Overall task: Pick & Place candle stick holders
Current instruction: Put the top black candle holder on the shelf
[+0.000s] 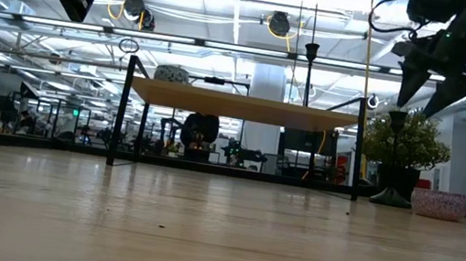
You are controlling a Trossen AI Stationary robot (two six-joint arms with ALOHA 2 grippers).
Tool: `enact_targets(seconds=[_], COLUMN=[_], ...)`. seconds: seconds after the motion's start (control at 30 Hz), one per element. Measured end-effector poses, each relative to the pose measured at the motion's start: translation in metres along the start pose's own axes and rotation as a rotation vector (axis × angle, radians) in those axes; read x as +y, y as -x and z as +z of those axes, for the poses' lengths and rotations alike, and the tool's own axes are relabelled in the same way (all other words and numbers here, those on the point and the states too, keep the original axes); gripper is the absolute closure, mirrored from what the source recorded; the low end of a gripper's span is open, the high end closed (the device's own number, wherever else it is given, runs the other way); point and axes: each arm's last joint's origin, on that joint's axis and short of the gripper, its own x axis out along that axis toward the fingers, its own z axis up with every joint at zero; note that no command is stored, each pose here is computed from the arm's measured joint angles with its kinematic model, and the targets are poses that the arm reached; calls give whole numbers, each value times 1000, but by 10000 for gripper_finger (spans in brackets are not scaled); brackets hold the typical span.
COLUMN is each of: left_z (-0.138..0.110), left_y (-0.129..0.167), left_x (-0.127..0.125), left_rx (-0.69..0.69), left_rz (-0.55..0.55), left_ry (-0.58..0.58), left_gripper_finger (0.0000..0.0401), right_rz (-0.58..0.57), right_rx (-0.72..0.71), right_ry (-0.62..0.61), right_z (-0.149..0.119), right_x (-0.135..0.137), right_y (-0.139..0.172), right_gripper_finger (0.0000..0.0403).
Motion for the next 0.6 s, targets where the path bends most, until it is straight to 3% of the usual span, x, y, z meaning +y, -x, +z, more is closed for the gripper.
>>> enact_targets(seconds=[0.37, 0.6], left_z=[0, 0], left_y=[0, 0], left_x=[0, 0], left_rx=[0, 0], left_rz=[0, -1], left_ry=[-1, 3], left_gripper_finger=[237, 237], right_rz=[-27, -24], right_rx=[27, 37], right_ry=[4, 5], right_z=[8, 8], right_x=[6, 7], right_y=[-17, -18], right_gripper_finger=[124, 162])
